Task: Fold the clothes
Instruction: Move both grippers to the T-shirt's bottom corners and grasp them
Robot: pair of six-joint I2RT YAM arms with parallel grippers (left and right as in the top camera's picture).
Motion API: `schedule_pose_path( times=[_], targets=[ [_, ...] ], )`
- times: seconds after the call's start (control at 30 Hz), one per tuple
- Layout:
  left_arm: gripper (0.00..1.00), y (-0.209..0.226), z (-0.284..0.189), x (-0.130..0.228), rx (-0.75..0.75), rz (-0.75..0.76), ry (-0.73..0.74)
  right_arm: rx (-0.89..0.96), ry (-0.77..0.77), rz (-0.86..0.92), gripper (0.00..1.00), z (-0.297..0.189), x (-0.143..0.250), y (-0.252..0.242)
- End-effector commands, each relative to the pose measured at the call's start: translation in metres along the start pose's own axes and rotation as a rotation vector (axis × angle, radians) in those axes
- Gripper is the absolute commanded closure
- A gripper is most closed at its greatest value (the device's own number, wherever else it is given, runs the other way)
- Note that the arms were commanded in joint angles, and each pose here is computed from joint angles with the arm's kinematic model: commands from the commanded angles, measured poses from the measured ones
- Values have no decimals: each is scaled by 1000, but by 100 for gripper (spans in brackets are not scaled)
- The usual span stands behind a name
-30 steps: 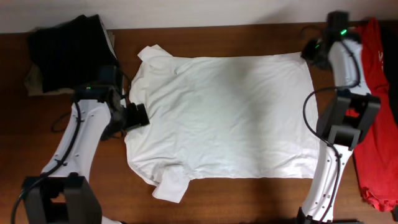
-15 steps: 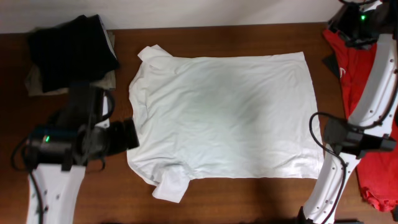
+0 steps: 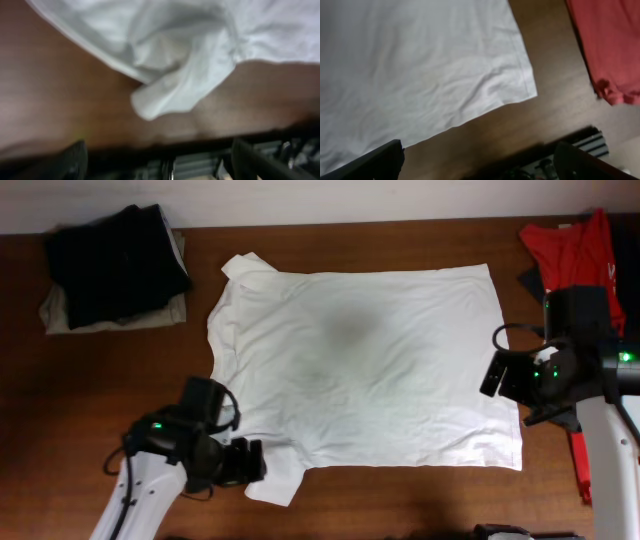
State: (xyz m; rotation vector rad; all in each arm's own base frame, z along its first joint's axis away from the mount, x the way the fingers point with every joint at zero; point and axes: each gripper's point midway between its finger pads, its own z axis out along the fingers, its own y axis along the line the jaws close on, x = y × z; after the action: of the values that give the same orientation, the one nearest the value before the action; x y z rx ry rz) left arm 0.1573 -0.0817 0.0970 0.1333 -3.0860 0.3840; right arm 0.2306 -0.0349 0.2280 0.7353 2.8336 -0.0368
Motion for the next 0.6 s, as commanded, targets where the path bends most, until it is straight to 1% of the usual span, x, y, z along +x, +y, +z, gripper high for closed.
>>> schedule_pose_path(
  times=[0.0,0.13,0.23,0.3,0.33,0.37,0.4,0.43,0.5,0.57],
  targets=[
    [9,-25,36,11,97,93,82,33,21,90,1,10,-1,-21],
    [9,-25,62,7,52,110,155,45,28,152,1,12,-4,-40],
    [11,-18,79,7,11,88,221,-17,75,119,1,17,5,-32],
    [33,-13,89,11,-10,73,270,-9,109,120,1,25,12,-33],
    [44,-14,90,9,-9,74,266,0,133,145,0,31,18,-34],
    [59,-15,90,8,-6,76,260,10,162,177,2,37,25,-35],
    [77,-14,90,7,-8,77,255,17,176,210,5,43,30,-37],
    [87,-13,90,6,-16,78,252,20,177,237,5,47,33,-39],
    [99,-9,89,8,-34,74,259,21,150,307,5,46,35,-50],
    [99,-10,82,6,-45,71,264,24,145,371,5,44,38,-62]
  ],
)
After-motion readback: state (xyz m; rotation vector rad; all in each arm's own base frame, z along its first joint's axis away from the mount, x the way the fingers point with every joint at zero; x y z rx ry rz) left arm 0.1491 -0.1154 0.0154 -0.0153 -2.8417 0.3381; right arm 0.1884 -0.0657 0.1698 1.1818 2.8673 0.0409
